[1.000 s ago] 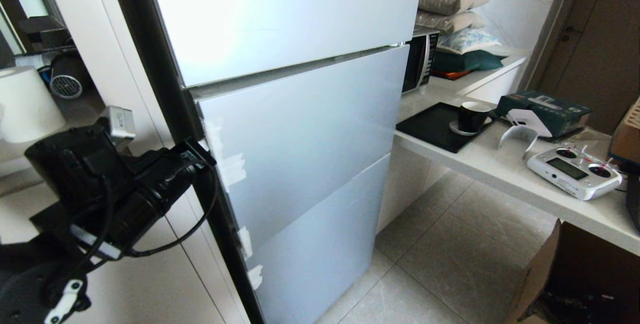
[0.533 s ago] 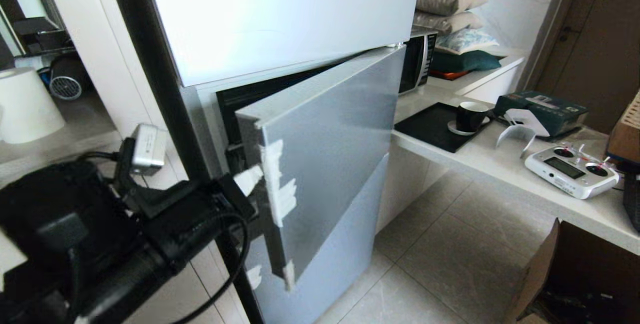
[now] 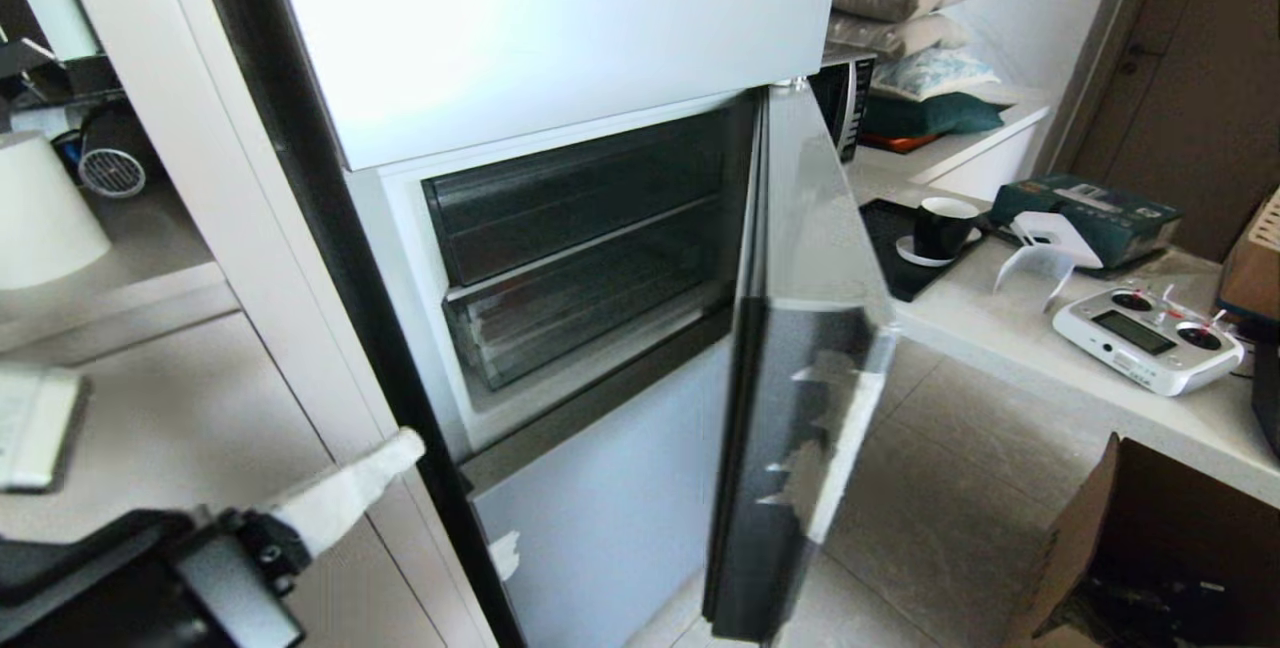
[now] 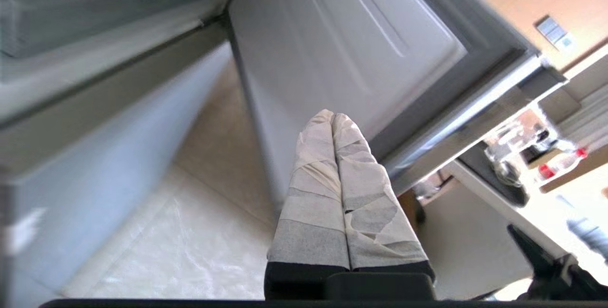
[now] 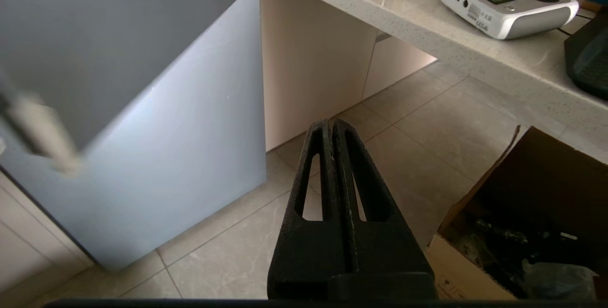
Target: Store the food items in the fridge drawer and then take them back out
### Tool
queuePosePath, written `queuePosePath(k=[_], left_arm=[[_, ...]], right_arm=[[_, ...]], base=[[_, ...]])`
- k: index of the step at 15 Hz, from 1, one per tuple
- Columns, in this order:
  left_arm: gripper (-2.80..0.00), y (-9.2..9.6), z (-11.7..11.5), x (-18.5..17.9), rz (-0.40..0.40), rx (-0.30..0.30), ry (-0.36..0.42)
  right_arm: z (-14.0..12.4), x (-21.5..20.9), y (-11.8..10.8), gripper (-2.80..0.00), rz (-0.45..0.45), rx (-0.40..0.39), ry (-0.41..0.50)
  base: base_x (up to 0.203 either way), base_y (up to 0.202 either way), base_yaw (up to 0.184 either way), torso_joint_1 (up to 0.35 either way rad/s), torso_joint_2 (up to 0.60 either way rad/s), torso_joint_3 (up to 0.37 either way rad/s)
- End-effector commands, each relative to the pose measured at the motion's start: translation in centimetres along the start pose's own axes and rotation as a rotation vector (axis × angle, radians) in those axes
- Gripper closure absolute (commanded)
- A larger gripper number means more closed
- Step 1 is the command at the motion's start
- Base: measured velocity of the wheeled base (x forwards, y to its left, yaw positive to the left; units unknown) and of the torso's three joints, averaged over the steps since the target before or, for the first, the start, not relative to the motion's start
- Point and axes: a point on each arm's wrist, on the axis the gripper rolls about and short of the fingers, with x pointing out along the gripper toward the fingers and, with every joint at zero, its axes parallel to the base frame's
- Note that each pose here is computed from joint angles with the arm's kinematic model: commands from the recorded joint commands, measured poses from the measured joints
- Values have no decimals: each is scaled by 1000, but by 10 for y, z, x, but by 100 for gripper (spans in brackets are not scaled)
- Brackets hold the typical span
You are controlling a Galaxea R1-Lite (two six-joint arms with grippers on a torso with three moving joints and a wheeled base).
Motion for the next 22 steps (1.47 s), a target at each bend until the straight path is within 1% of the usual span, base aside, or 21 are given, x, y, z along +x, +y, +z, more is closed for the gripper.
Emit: queuePosePath(k=[1, 2, 5, 7, 8, 9, 10, 11, 12, 13, 14, 15, 16, 17, 19, 20, 21, 22], left_arm=[[0, 1, 17, -35, -10, 7, -98], [0, 7, 19, -44, 58, 45, -118], [0, 23, 25, -82, 296, 165, -254], [0, 30, 20, -103, 485, 217, -324], [0, 32, 11, -114, 542, 238, -335], [0, 34, -3, -125, 561, 266, -323], [0, 38, -19, -133, 567, 310, -281], [0, 48, -41, -138, 599, 382, -185], [0, 57, -59, -141, 633, 473, -73], [0, 59, -68, -144, 644, 496, -7], [0, 60, -74, -145, 595, 505, 67], [0, 62, -81, -146, 540, 539, 150], [0, 62, -84, -148, 521, 557, 171], [0, 60, -85, -151, 523, 567, 129], [0, 57, -89, -159, 508, 610, 8], [0, 57, -90, -160, 511, 611, -20], [0, 57, -89, -160, 518, 586, -25], [0, 57, -89, -160, 524, 535, -40]], right_arm=[[0, 0, 0, 0, 3, -1, 0], [0, 0, 0, 0, 3, -1, 1], [0, 0, 0, 0, 3, 0, 0], [0, 0, 0, 0, 3, -1, 1], [0, 0, 0, 0, 3, -1, 0], [0, 0, 0, 0, 3, 1, 1], [0, 0, 0, 0, 3, -1, 0], [0, 0, 0, 0, 3, -1, 0], [0, 0, 0, 0, 3, 0, 0], [0, 0, 0, 0, 3, 1, 0], [0, 0, 0, 0, 3, -1, 0], [0, 0, 0, 0, 3, 1, 0], [0, 0, 0, 0, 1, 2, 0], [0, 0, 0, 0, 2, 0, 1], [0, 0, 0, 0, 3, 1, 0], [0, 0, 0, 0, 2, 1, 0], [0, 0, 0, 0, 2, 1, 0], [0, 0, 0, 0, 3, 1, 0]], base=[[0, 0, 0, 0, 0, 0], [0, 0, 0, 0, 0, 0], [0, 0, 0, 0, 0, 0], [0, 0, 0, 0, 0, 0], [0, 0, 0, 0, 0, 0], [0, 0, 0, 0, 0, 0], [0, 0, 0, 0, 0, 0], [0, 0, 0, 0, 0, 0], [0, 0, 0, 0, 0, 0], [0, 0, 0, 0, 0, 0], [0, 0, 0, 0, 0, 0], [0, 0, 0, 0, 0, 0], [0, 0, 0, 0, 0, 0], [0, 0, 0, 0, 0, 0], [0, 0, 0, 0, 0, 0], [0, 0, 0, 0, 0, 0], [0, 0, 0, 0, 0, 0], [0, 0, 0, 0, 0, 0]])
